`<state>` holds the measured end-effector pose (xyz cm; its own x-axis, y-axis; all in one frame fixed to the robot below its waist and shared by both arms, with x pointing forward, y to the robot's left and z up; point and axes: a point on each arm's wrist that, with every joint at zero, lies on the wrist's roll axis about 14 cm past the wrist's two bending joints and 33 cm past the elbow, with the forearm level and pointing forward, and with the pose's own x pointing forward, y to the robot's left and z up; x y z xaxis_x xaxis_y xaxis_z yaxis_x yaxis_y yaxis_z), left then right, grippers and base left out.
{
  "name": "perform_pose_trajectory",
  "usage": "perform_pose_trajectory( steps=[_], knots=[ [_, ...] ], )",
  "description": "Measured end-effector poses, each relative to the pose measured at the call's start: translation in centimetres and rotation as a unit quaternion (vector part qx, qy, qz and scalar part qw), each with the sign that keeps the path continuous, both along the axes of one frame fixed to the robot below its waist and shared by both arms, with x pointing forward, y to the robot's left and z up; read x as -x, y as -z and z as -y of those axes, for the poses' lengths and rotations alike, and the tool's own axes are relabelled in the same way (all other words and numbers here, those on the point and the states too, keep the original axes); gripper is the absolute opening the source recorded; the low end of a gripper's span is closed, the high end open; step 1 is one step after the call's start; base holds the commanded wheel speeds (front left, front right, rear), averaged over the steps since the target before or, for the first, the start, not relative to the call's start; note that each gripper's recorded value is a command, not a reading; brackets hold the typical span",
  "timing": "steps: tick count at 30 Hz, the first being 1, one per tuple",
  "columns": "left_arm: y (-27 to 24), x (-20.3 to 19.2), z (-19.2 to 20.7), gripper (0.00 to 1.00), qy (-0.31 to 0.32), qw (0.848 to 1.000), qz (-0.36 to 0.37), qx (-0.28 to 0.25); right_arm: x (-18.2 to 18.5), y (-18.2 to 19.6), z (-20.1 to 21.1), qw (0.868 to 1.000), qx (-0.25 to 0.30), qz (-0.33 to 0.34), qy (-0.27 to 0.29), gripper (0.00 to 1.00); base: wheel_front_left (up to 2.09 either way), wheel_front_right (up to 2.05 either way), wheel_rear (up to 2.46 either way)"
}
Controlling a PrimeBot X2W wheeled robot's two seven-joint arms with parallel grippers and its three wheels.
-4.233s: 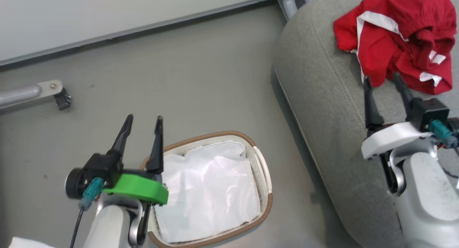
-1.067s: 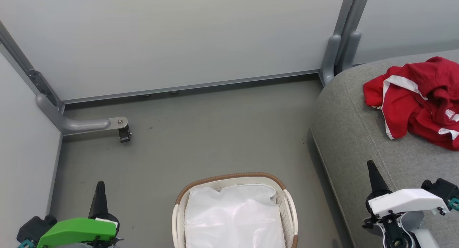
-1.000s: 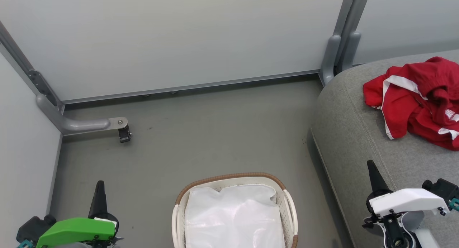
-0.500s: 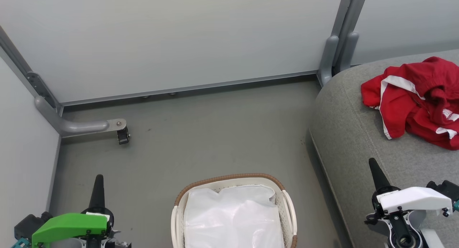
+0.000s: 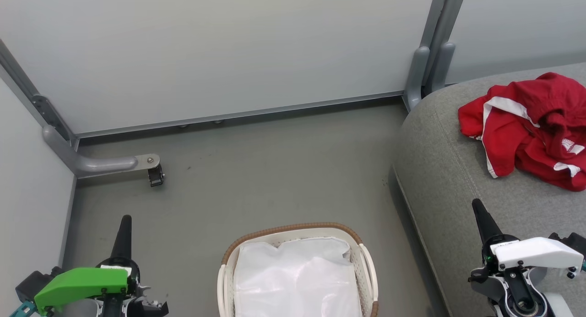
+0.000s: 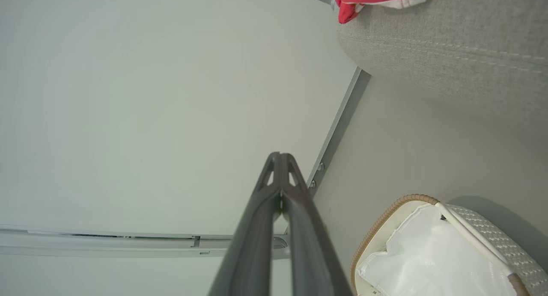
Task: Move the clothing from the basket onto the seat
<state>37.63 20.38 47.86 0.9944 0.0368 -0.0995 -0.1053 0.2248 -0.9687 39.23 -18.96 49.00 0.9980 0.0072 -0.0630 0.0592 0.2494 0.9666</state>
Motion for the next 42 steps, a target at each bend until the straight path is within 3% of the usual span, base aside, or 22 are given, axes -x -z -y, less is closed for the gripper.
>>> perform_pose_trajectory(
  steps=[31,42],
  knots=[
    [-2.3,-1.0,0.5,0.0,0.012,0.992,0.043,0.115,0.2,-1.7,0.9,0.992,-0.125,0.03,0.006,0.0,0.0,0.0,0.0],
    [-2.5,-1.1,0.5,0.0,0.012,0.992,0.045,0.117,0.2,-1.8,0.9,0.991,-0.128,0.031,0.007,0.0,0.0,0.0,0.0]
  ],
)
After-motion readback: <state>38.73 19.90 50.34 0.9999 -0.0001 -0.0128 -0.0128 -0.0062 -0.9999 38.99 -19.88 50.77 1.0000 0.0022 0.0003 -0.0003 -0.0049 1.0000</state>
